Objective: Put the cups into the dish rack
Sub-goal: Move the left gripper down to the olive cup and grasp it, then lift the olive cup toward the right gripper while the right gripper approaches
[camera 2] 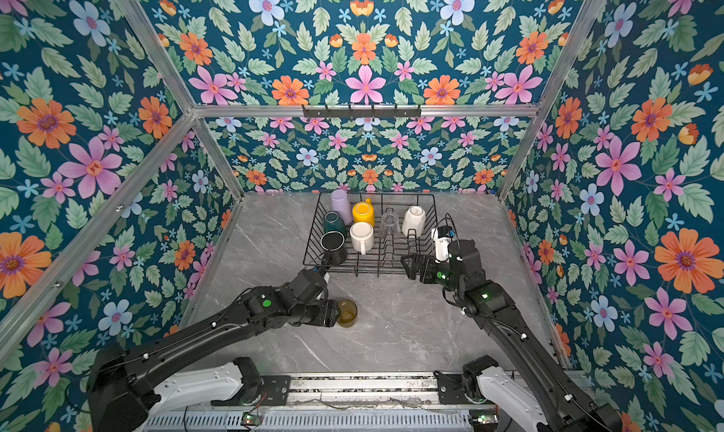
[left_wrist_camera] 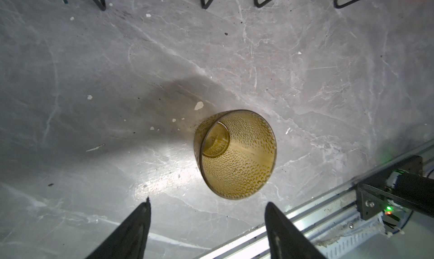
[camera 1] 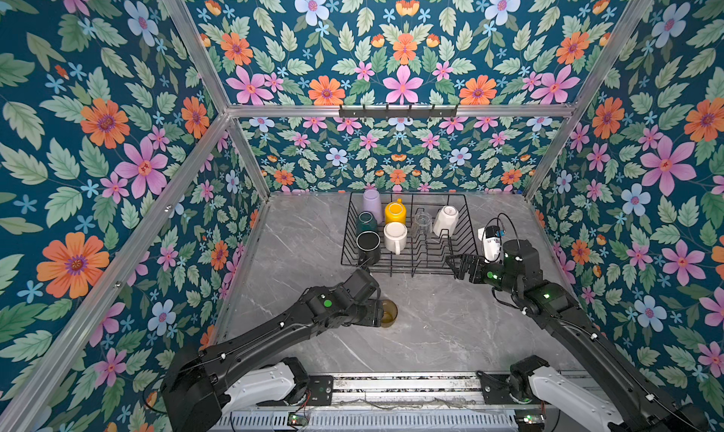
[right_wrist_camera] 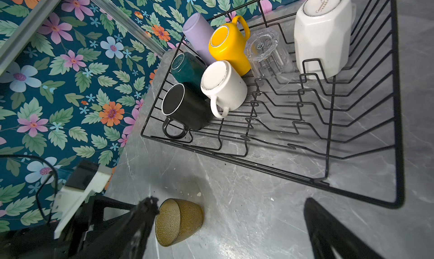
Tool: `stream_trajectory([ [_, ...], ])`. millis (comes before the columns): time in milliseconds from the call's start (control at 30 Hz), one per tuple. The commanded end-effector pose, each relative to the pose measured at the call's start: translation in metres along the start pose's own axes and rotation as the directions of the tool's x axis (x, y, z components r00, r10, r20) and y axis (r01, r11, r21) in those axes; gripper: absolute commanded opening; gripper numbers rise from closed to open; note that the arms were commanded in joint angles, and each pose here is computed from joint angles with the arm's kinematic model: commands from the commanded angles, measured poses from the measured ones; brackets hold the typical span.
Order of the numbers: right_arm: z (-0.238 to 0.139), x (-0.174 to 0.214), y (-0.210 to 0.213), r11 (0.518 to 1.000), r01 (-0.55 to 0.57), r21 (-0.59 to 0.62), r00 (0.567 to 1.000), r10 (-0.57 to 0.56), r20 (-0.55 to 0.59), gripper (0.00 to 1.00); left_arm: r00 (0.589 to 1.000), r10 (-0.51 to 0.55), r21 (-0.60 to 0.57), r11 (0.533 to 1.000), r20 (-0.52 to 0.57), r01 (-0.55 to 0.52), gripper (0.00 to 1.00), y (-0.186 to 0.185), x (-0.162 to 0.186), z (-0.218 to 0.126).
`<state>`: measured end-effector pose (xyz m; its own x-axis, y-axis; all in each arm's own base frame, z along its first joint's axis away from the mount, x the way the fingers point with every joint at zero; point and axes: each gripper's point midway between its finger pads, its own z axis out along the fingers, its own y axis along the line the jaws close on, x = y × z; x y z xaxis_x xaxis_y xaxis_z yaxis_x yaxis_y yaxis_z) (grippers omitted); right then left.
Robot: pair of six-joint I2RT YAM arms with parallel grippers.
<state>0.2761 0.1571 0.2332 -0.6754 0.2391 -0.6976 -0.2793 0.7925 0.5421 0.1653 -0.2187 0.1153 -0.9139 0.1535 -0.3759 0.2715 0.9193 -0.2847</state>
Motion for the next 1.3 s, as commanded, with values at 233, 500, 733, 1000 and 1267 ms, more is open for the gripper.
stream_trajectory([
  [233,-0.005,0.008,-0.007,0.999,-0.015,0.030,1.000,0.016,-0.003,0.98,1.000,-0.004,-0.058,0.998,-0.003,0.004,0.69,-0.002,-0.008,0.038],
  [500,-0.001,0.010,-0.008,0.999,-0.025,0.023,1.000,0.025,-0.013,0.98,0.999,0.013,-0.076,0.997,-0.045,-0.016,0.46,-0.001,-0.002,0.056],
  [733,0.004,0.010,-0.006,0.999,-0.029,0.014,0.999,0.030,-0.023,0.98,0.998,0.022,-0.071,0.997,-0.057,-0.027,0.19,-0.002,-0.001,0.061],
  [1000,0.008,0.010,-0.006,0.999,-0.034,0.006,0.999,0.034,-0.033,0.98,0.998,0.039,-0.071,0.997,-0.043,-0.042,0.00,-0.001,-0.003,0.047],
  [1267,0.010,0.005,0.003,0.999,-0.033,-0.038,0.999,0.032,-0.027,0.98,0.979,0.118,0.093,0.986,0.169,-0.135,0.00,-0.032,-0.039,-0.015],
])
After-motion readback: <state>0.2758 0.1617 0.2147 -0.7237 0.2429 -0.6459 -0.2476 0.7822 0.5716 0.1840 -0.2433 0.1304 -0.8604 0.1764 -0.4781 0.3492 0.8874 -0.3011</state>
